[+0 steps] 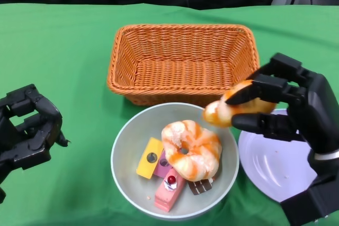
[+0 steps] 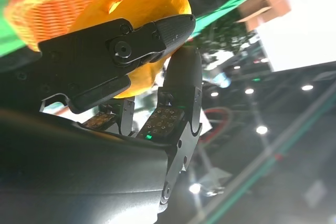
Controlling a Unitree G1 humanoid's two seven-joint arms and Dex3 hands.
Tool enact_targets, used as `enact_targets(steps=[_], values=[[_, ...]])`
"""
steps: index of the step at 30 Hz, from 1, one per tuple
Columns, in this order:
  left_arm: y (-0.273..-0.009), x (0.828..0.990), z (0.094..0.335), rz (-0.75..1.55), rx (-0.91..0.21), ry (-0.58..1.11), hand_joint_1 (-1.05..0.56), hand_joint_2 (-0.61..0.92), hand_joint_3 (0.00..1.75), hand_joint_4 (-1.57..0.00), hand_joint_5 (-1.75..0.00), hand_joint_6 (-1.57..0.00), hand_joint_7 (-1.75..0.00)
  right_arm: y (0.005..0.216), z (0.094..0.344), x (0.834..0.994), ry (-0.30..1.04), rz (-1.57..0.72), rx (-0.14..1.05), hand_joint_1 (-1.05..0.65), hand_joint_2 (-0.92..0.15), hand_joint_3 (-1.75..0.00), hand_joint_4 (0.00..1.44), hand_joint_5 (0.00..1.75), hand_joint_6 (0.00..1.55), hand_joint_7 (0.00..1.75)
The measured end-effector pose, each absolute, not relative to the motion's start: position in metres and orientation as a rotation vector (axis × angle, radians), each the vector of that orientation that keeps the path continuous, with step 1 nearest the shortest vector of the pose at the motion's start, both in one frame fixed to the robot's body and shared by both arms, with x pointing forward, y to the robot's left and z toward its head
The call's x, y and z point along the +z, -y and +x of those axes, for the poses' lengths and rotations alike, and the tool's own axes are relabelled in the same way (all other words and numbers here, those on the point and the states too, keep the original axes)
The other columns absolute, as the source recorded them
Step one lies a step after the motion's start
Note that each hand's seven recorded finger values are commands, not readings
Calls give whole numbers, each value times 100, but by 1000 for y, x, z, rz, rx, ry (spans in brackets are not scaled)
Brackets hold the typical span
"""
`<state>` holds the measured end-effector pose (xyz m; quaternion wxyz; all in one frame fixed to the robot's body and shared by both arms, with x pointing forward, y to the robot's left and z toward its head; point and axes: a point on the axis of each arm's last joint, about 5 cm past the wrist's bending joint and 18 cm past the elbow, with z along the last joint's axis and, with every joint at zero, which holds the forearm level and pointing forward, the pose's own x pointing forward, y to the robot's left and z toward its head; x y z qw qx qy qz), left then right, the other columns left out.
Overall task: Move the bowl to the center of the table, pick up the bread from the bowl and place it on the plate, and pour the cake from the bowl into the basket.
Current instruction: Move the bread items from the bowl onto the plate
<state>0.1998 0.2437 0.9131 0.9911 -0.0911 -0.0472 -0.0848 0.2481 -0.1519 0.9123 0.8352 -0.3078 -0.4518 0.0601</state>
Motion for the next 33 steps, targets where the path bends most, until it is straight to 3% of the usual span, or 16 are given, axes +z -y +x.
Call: enact_targets(steps=[5, 11, 19, 27, 33], values=[[-245, 911, 200, -186, -174, 87, -3, 57, 107, -78, -165, -85, -132, 164, 244, 899, 853, -650, 83, -15, -83, 0, 88, 113, 97, 75], [-245, 911, 201, -188, -174, 86, -4, 58, 105, -78, -166, -85, -133, 179, 240, 882, 707, -653, 54, -13, -81, 0, 95, 101, 106, 56], [-245, 910, 202, -188, -174, 86, -3, 58, 106, -77, -168, -84, -134, 193, 234, 862, 557, -662, 35, -11, -81, -1, 95, 101, 110, 49], [-245, 911, 201, -185, -173, 95, -2, 56, 107, -79, -167, -85, -133, 194, 234, 857, 546, -708, 39, -14, -80, 0, 97, 99, 113, 44], [-245, 912, 201, -180, -172, 101, -3, 55, 106, -79, -166, -85, -132, 196, 233, 852, 567, -808, 87, -11, -77, 0, 103, 88, 120, 31]])
